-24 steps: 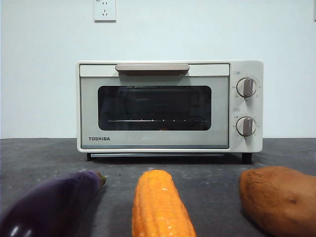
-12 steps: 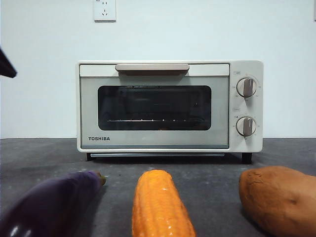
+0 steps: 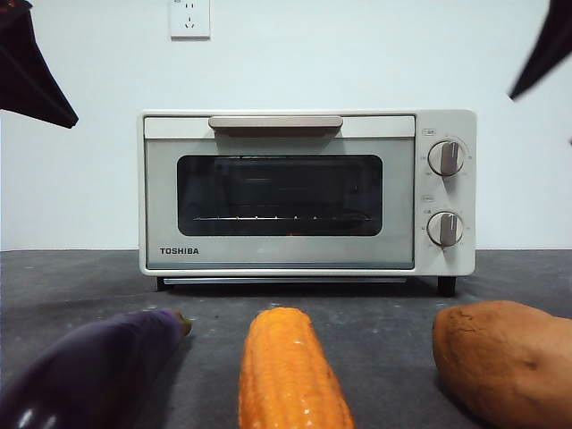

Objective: Take the eggplant from the table,put the eggplant in the oven

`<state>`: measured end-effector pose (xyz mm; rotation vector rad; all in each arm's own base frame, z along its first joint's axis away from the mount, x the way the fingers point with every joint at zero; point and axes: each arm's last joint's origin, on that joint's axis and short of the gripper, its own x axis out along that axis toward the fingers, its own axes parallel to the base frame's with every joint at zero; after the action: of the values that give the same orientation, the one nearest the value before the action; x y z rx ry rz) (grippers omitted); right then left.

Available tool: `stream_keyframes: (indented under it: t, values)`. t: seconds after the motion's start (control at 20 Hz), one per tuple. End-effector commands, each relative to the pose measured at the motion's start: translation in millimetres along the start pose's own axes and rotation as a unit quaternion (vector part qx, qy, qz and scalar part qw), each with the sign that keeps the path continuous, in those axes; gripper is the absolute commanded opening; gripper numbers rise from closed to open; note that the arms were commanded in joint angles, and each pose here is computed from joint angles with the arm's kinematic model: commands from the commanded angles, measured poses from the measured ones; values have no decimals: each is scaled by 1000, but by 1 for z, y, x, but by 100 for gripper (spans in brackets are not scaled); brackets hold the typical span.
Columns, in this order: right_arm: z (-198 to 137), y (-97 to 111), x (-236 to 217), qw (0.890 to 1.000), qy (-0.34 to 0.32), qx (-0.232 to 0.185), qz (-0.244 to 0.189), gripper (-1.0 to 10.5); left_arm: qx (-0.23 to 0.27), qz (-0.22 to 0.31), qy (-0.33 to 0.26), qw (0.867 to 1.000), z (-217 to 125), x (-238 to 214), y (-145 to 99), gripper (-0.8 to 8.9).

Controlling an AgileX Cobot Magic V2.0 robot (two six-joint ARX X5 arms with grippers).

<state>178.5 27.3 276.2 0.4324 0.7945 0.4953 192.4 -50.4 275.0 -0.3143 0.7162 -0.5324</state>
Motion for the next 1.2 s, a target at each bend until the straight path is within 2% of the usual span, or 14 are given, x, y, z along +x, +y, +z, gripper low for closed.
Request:
stream_keyframes:
  t: [0.05,0.2,0.25,0.55,0.8,1.0,1.2]
  values:
    - [3,12,7,998,18,28,49,390,12,-4,-7,1000,6,-1,-3,6]
    - [-3,37,30,995,59,15,80,390,13,-4,-9,1000,6,-1,-3,6]
    - [-5,46,37,995,69,6,78,390,13,-3,-10,1000,7,-1,-3,6]
    - [-16,118,82,984,158,-66,47,390,19,-3,-10,1000,7,-1,-3,6]
    - [-30,175,125,965,237,-116,3,379,34,11,-29,999,7,-9,-6,6]
    - [-52,205,166,947,284,-148,-5,379,51,63,-73,994,8,-25,-10,6]
    - [-83,213,204,930,327,-165,-34,379,68,84,-105,989,7,-39,-15,6]
